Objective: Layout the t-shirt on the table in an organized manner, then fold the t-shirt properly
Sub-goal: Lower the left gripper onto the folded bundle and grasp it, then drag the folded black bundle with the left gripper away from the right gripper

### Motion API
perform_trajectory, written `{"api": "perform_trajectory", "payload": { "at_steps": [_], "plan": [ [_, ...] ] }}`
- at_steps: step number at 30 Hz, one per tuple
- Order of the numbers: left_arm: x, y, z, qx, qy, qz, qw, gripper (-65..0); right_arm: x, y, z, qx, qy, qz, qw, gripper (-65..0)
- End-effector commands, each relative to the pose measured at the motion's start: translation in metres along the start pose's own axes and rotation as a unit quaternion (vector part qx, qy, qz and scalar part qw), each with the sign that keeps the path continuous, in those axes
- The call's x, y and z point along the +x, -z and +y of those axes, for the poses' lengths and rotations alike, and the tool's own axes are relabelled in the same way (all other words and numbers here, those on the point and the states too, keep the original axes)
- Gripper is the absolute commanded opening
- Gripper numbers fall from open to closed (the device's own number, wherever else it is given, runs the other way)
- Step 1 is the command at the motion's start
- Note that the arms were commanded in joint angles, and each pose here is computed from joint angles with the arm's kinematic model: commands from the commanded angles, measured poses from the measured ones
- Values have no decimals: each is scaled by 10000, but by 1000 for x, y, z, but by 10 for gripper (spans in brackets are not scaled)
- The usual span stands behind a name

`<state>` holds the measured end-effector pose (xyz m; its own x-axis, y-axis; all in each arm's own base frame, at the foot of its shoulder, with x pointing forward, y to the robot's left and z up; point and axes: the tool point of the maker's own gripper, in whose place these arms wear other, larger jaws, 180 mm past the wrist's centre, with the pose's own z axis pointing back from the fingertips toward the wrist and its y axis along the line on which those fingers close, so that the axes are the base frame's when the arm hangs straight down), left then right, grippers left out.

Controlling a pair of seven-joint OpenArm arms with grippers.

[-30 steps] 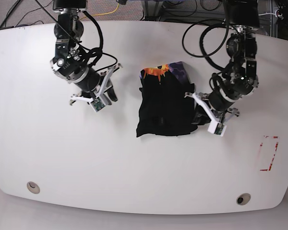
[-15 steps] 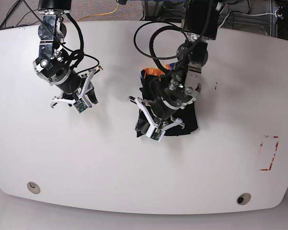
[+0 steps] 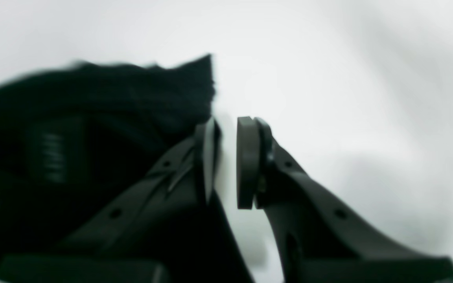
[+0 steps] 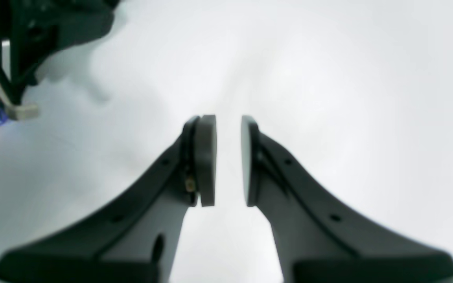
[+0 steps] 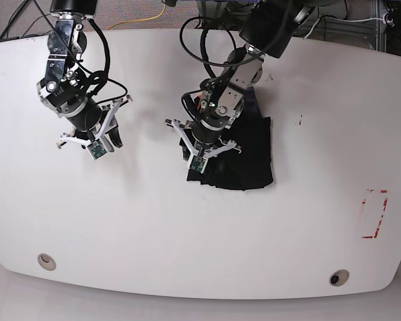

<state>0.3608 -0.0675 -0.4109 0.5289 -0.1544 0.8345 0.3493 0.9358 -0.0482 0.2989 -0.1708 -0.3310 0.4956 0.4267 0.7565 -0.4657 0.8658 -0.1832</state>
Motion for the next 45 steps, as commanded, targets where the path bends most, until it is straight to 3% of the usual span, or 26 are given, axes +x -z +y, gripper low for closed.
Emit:
{"api": "perform_trajectory", "payload": {
  "at_steps": [1, 10, 26, 32, 37, 45],
  "plan": [
    [14, 2, 12, 172, -60, -198, 9996, -561, 15, -4, -7, -77, -68, -260, 9996, -549],
    [-20, -6, 56, 409, 130, 101, 9990, -561, 15, -4, -6, -73, -69, -252, 9996, -549],
    [-4, -72, 169, 1250, 35, -391, 9914, -561, 7, -5, -1, -20, -50, -166, 9998, -549],
    [9, -96, 174, 1375, -26, -387, 9897, -561, 10, -6, -1, -24, -75, -196, 9998, -549],
    [18, -105, 155, 1261, -200, -507, 9905, -561, 11, -6, -1, -29, -81, -208, 9997, -549],
    [0, -96, 118, 982, -780, -35, 9921, -561, 13, -5, 3, 86, -211, -227, 9995, -549]
  ]
}}
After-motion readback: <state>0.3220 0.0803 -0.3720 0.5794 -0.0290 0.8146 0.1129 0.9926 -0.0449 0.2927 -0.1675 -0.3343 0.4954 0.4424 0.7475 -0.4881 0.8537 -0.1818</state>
